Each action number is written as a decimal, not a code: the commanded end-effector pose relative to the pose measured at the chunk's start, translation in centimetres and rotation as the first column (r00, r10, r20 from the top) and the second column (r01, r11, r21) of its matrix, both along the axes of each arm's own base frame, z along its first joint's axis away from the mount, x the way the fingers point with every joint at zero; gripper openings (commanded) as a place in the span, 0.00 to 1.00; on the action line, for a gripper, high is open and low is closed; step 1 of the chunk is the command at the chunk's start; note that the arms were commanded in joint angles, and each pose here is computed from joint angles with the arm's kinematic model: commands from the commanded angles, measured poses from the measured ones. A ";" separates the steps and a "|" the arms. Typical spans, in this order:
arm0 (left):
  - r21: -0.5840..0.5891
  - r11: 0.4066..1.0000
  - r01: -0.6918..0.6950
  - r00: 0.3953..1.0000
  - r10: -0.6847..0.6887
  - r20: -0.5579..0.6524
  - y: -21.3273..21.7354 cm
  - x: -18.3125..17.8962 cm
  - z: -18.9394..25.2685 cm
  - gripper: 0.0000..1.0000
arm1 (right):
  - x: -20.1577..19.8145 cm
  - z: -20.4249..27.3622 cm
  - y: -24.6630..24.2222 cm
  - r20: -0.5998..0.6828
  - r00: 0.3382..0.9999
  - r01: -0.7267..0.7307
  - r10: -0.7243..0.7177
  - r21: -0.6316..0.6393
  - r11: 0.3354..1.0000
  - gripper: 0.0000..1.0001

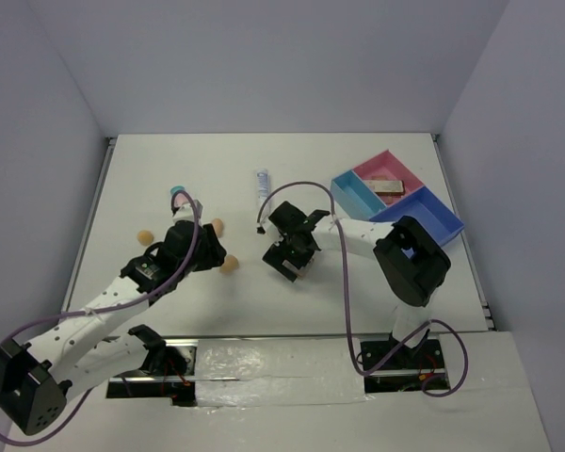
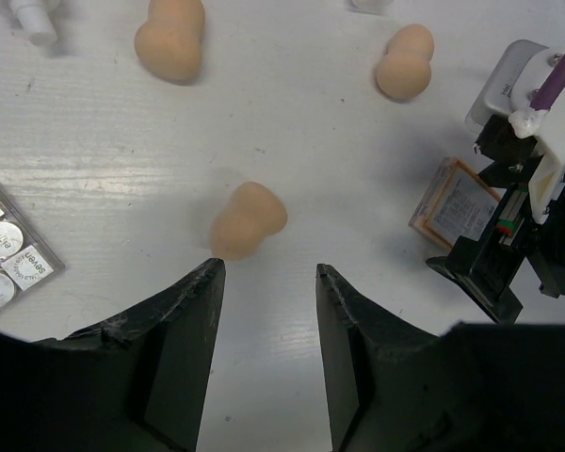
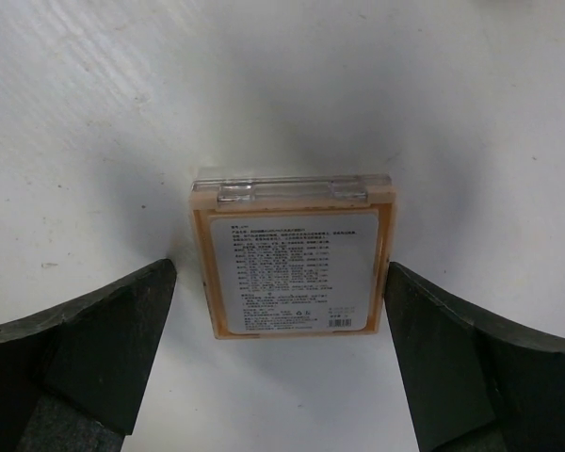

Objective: Organize the makeup

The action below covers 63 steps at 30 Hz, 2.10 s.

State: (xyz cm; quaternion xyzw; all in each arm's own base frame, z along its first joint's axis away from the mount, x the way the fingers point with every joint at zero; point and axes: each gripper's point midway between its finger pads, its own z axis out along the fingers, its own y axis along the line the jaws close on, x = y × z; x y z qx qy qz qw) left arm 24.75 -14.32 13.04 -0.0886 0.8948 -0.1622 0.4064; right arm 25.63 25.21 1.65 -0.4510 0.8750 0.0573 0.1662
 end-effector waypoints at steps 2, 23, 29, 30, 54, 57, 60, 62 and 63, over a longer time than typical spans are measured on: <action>-0.042 0.999 -0.019 0.999 0.021 0.039 0.0 0.3 1.1 0.56 | 0.4 0.5 1.5 -0.031 0.998 -0.055 0.057 0.069 0.996 0.96; -0.057 0.998 -0.027 0.999 0.028 0.026 0.1 0.3 0.3 0.56 | 7.1 13.9 -3.5 0.194 0.981 -0.102 0.032 0.365 0.926 0.16; -0.061 0.997 -0.038 0.999 0.039 0.026 0.3 0.5 0.3 0.56 | 14.3 18.9 -9.7 0.300 0.934 0.063 -0.191 0.388 0.920 0.21; -0.063 0.997 -0.039 0.999 0.041 0.025 0.3 0.5 0.3 0.56 | 15.9 19.9 -11.9 0.313 0.914 0.123 -0.257 0.391 0.912 0.22; -0.046 0.989 -0.139 0.990 0.139 -0.009 2.9 0.5 -0.4 0.73 | 23.7 9.2 -27.7 0.055 0.747 0.628 -0.663 0.268 0.730 0.77; -0.035 0.987 -0.155 0.988 0.154 -0.018 3.4 0.4 -0.5 0.78 | 23.6 9.2 -27.8 0.053 0.752 0.625 -0.658 0.263 0.735 0.85; -0.021 0.981 -0.192 0.981 0.191 -0.028 4.2 0.2 -0.6 0.86 | 23.5 9.9 -27.9 0.066 0.758 0.614 -0.649 0.262 0.744 0.86; -0.022 0.976 -0.217 0.976 0.217 -0.032 4.6 0.1 -0.5 0.91 | 23.4 10.5 -27.9 0.077 0.765 0.603 -0.639 0.265 0.753 0.87; -0.011 0.972 -0.235 0.971 0.235 -0.038 5.0 0.0 -0.7 0.93 | 23.3 11.4 -27.8 0.092 0.767 0.593 -0.635 0.276 0.757 0.88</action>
